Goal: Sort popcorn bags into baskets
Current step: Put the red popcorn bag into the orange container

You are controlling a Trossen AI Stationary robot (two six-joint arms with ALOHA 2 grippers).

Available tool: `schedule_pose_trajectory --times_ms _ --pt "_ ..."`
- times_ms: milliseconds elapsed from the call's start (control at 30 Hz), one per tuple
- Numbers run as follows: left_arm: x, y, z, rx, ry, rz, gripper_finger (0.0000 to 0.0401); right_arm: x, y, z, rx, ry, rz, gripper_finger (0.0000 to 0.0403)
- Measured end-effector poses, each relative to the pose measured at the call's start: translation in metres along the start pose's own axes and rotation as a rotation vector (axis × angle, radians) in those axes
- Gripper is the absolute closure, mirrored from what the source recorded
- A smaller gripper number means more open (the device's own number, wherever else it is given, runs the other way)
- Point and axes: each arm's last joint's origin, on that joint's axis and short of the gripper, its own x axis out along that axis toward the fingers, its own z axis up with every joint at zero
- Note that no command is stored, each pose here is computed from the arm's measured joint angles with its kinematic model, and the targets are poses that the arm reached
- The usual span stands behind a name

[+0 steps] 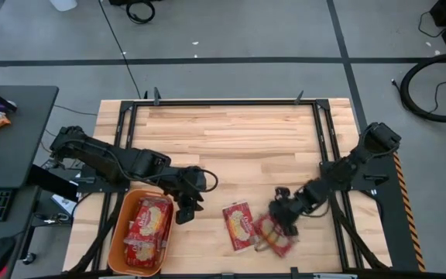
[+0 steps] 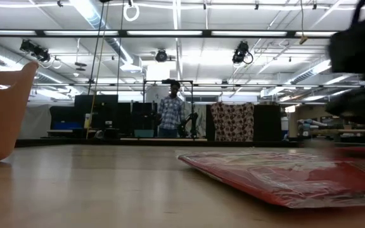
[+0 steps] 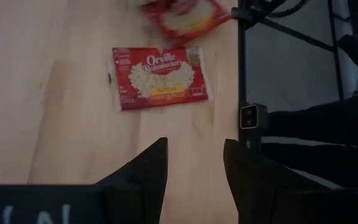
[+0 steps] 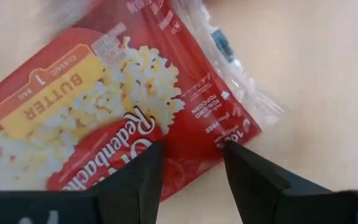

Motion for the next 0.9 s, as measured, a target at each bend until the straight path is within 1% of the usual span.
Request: schedule_pose_trajectory --times_ms 67,167,200,233,267,333,400,467,533,600,667,733,900 --pt "0.000 0.000 0.000 -0.014 0.001 -0.002 0.0241 0.000 -0.013 0.010 -0.002 -0.069 -0.130 0.0230" --pt "0.000 0.000 0.001 -0.019 -0.013 0.011 0.0241 -0.004 -0.037 0.024 0.030 -0.126 -0.379 0.0233" --pt "0.000 0.001 0.001 -0.020 -0.018 0.019 0.0241 -0.007 -0.045 0.031 0.046 -0.131 -0.434 0.0235" --pt "0.000 0.001 0.001 -0.018 -0.025 0.031 0.0241 -0.010 -0.050 0.039 0.060 -0.140 -0.461 0.0237" --pt "0.000 0.002 0.002 0.000 -0.033 0.046 0.0241 -0.014 -0.054 0.048 0.067 -0.151 -0.466 0.0238" --pt "0.001 0.003 0.002 0.058 -0.059 0.100 0.0241 -0.021 -0.059 0.061 0.042 -0.127 -0.433 0.0242" --pt "0.005 0.005 0.004 0.136 -0.083 0.181 0.0241 -0.029 -0.061 0.073 0.007 -0.105 -0.396 0.0245" --pt "0.014 0.009 0.005 0.227 -0.096 0.279 0.0241 -0.040 -0.060 0.084 -0.007 -0.099 -0.388 0.0248" --pt "0.024 0.014 0.010 0.317 -0.108 0.361 0.0241 -0.052 -0.058 0.089 -0.005 -0.074 -0.399 0.0250" --pt "0.035 0.021 0.013 0.366 -0.091 0.417 0.0241 -0.062 -0.058 0.090 0.028 -0.058 -0.423 0.0252" --pt "0.044 0.031 0.016 0.346 -0.066 0.448 0.0241 -0.071 -0.059 0.089 0.070 -0.063 -0.426 0.0252" --pt "0.048 0.041 0.018 0.288 -0.046 0.471 0.0241 -0.075 -0.064 0.086 0.107 -0.084 -0.415 0.0252" --pt "0.048 0.056 0.023 0.155 -0.034 0.455 0.0241 -0.065 -0.091 0.075 0.197 -0.113 -0.368 0.0253"
